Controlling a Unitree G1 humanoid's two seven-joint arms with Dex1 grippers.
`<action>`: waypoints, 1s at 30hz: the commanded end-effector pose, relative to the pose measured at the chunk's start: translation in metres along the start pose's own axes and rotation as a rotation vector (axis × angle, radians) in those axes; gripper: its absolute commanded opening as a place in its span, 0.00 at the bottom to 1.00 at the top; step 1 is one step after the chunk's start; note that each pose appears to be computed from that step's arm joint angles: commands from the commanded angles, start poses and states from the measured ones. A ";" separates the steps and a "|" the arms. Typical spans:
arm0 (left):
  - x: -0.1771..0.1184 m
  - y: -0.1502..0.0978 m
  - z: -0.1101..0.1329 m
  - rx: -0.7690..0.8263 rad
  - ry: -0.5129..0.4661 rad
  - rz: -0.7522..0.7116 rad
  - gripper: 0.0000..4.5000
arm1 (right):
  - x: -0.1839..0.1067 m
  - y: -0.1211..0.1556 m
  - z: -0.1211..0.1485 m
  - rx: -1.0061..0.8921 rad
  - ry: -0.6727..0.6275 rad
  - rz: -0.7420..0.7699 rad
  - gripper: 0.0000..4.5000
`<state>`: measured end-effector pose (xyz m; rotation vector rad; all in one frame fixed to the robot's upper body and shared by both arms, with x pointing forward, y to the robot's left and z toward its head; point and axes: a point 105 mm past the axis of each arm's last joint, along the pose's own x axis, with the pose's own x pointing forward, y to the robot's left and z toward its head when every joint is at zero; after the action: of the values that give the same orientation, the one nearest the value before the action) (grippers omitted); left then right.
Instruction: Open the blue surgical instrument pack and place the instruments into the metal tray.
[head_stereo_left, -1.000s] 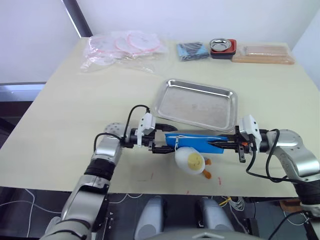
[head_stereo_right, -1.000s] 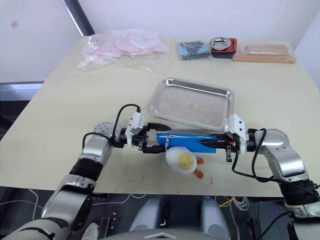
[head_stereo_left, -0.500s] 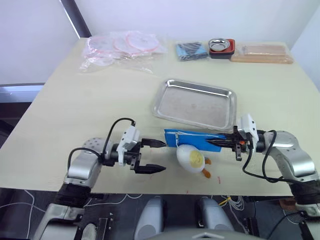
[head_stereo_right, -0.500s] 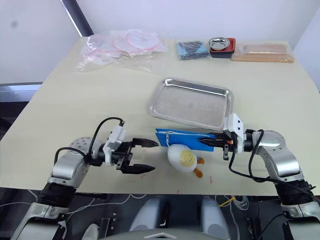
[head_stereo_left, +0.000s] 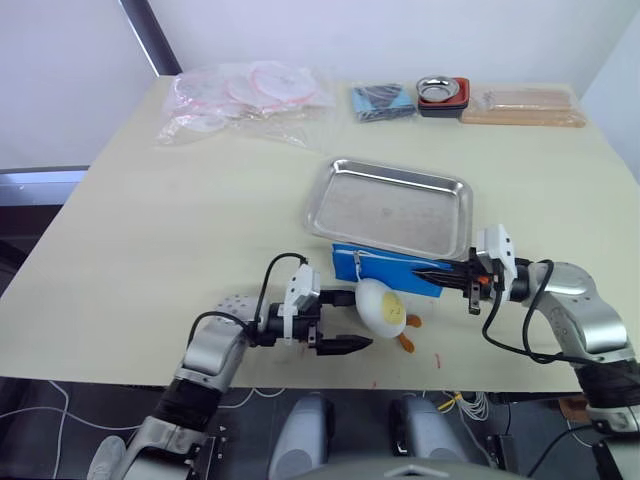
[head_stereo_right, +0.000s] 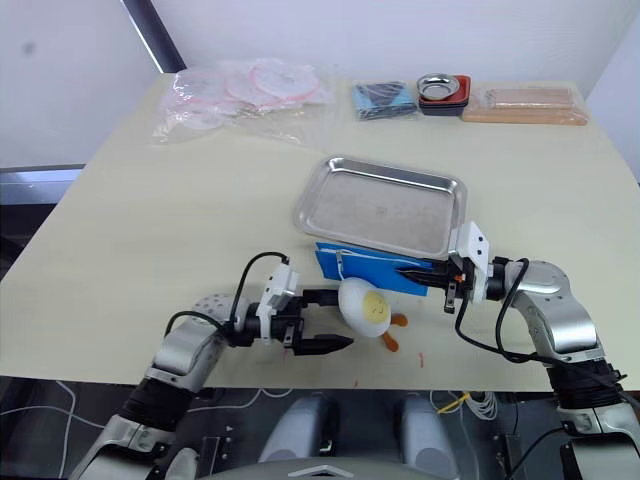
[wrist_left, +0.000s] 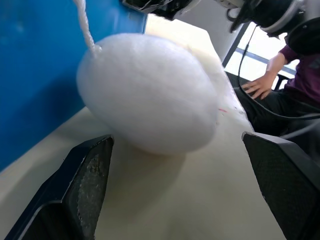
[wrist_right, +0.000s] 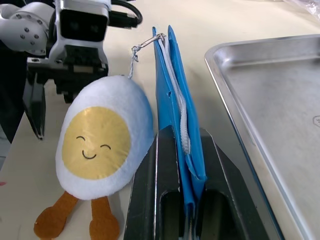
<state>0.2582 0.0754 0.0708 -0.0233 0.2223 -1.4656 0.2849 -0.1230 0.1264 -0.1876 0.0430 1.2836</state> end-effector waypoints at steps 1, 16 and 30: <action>0.007 0.002 -0.001 -0.031 -0.004 0.015 0.97 | -0.002 0.001 0.012 -0.055 -0.030 -0.003 0.00; -0.012 0.000 0.012 -0.022 -0.016 0.030 0.04 | -0.004 0.004 0.006 -0.053 -0.008 0.003 0.00; -0.114 0.045 0.029 0.148 0.242 0.220 0.02 | -0.005 0.003 0.007 -0.055 0.001 0.010 0.00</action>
<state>0.2874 0.1725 0.1022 0.2654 0.2956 -1.3343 0.2787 -0.1215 0.1225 -0.2010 0.0437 1.3068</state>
